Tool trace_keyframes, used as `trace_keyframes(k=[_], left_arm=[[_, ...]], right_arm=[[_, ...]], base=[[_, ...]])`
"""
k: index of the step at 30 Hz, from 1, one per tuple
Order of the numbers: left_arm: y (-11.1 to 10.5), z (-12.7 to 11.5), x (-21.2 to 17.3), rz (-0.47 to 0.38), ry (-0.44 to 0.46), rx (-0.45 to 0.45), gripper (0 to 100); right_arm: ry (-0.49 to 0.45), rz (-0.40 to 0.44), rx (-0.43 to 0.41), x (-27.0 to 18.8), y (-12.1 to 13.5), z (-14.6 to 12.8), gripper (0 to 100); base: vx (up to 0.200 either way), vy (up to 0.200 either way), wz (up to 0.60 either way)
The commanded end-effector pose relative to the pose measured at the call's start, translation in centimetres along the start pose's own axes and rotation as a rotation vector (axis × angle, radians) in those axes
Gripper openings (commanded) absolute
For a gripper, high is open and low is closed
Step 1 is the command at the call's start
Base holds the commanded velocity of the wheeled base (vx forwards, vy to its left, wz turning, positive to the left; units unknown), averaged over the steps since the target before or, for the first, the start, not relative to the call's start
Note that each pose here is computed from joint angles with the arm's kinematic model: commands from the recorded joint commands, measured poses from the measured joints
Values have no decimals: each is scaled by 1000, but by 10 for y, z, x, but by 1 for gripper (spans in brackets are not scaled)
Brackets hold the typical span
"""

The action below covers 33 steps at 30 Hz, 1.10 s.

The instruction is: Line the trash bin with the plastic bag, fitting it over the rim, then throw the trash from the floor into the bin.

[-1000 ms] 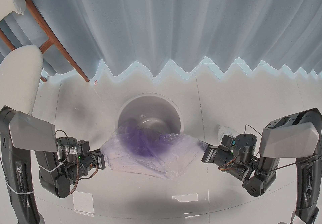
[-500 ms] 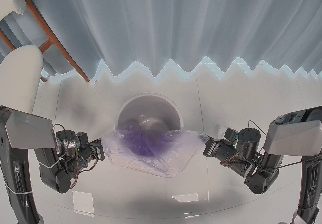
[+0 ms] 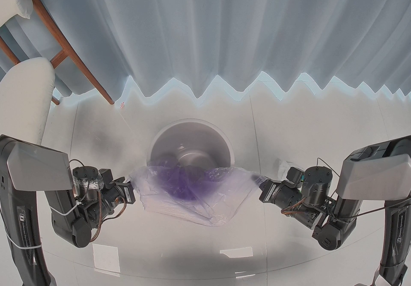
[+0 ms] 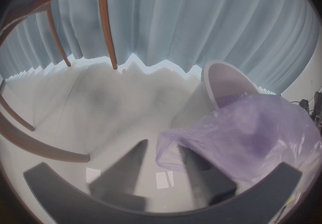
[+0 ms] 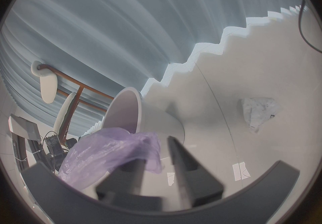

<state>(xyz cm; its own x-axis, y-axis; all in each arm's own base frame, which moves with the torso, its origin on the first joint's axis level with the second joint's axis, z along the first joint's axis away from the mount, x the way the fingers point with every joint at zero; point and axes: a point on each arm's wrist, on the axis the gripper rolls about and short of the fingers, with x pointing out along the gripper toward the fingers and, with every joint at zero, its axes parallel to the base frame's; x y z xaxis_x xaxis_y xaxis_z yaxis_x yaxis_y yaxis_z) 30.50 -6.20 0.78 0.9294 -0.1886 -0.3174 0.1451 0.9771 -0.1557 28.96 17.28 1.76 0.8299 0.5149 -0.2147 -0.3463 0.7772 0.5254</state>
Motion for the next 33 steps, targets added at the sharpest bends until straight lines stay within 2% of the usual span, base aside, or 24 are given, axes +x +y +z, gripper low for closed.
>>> trace_keyframes(k=[1,5,6,9,12,16,20,25,33], left_arm=[[-5,8,-6,-9,-23,9,100],[-9,21,-25,-6,-56,14,100],[-14,23,-37,-17,-56,22,100],[-17,20,-57,-34,-25,54,100],[-14,8,-84,-23,49,156,100],[-12,2,-99,-22,94,224,100],[-13,5,-95,-24,71,230,100],[-18,18,-79,-35,-4,231,100],[-29,5,-76,-80,50,250,100]], right_arm=[[6,4,-5,-8,2,-1,100],[63,11,-42,-25,8,-8,100],[84,19,-76,-34,11,-10,100],[129,43,-134,-45,13,-14,100],[175,46,-259,-61,11,-18,100],[178,49,-344,-62,10,-18,100],[158,52,-361,-61,11,-14,100],[120,68,-362,-56,16,-8,100],[116,78,-363,-53,18,-9,100]], base=[[0,0,0],[0,0,0],[0,0,0],[0,0,0],[0,0,0],[0,0,0],[0,0,0],[0,0,0],[0,0,0]])
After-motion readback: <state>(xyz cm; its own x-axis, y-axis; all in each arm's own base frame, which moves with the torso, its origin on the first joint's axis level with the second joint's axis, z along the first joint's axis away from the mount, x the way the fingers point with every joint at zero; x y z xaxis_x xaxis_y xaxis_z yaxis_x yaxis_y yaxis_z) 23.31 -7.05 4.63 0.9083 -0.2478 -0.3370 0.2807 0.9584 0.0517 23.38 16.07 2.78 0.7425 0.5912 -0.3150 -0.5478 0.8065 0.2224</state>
